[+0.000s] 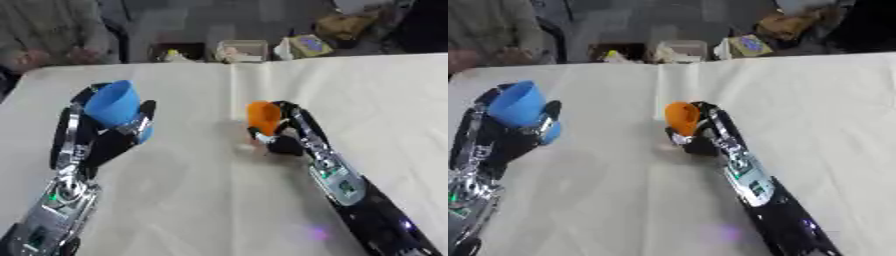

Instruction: Pour the contents of one cup into another cup.

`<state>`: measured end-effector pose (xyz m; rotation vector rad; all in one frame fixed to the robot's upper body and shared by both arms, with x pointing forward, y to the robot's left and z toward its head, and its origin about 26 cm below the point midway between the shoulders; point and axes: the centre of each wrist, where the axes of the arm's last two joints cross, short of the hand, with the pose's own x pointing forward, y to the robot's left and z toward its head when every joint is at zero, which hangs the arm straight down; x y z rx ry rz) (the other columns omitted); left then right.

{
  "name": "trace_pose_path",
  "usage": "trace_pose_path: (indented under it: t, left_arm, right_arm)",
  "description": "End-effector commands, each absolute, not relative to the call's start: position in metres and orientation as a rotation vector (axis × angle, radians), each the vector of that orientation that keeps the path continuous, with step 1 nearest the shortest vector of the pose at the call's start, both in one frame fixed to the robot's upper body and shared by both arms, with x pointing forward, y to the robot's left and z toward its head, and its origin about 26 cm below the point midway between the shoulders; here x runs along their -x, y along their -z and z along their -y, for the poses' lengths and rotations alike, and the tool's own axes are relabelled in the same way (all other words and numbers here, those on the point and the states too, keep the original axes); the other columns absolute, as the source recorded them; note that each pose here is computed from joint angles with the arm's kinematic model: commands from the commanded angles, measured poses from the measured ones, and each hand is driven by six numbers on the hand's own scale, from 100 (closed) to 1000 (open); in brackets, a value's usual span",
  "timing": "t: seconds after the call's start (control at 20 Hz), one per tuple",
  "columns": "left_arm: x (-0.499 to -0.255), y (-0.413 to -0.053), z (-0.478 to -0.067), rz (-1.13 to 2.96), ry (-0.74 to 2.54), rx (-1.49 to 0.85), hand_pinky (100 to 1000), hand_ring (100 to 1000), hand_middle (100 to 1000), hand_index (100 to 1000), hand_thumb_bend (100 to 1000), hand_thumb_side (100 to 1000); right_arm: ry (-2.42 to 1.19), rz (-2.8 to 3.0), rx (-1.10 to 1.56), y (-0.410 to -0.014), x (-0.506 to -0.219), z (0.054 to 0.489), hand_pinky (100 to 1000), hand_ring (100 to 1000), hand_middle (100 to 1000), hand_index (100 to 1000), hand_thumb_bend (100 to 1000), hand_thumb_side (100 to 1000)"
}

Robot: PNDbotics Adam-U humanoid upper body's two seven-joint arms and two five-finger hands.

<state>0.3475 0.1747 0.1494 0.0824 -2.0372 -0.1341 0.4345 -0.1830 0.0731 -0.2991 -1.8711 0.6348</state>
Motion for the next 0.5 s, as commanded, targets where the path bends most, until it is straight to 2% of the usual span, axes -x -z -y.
trace_pose_path:
  t: [0.05,0.15,0.2,0.4,0.5]
  left_arm:
    - [-0.347,-0.16,-0.174,2.071,0.139,-0.077,136,387,277,627,361,100]
    - [-0.347,-0.16,-0.174,2.071,0.139,-0.076,136,387,277,627,361,100]
    - [-0.347,-0.16,-0.174,2.071,0.138,-0.078,137,387,277,627,357,100]
    - [-0.347,-0.159,-0.174,2.071,0.137,-0.08,138,387,277,627,355,100]
    - [-0.347,-0.159,-0.175,2.071,0.137,-0.08,138,387,277,627,355,100]
  right_arm:
    - [-0.626,1.892,0.302,-0.08,-0.436,0.179,487,613,484,681,318,249]
    - [-0.625,1.892,0.302,-0.08,-0.436,0.179,487,613,484,681,318,249]
    - [-0.613,1.897,0.302,-0.081,-0.437,0.179,373,475,262,461,159,149]
    - [-0.514,1.931,0.312,-0.089,-0.436,0.18,356,442,226,432,101,111]
    - [-0.487,1.945,0.315,-0.092,-0.435,0.18,348,429,215,421,100,100]
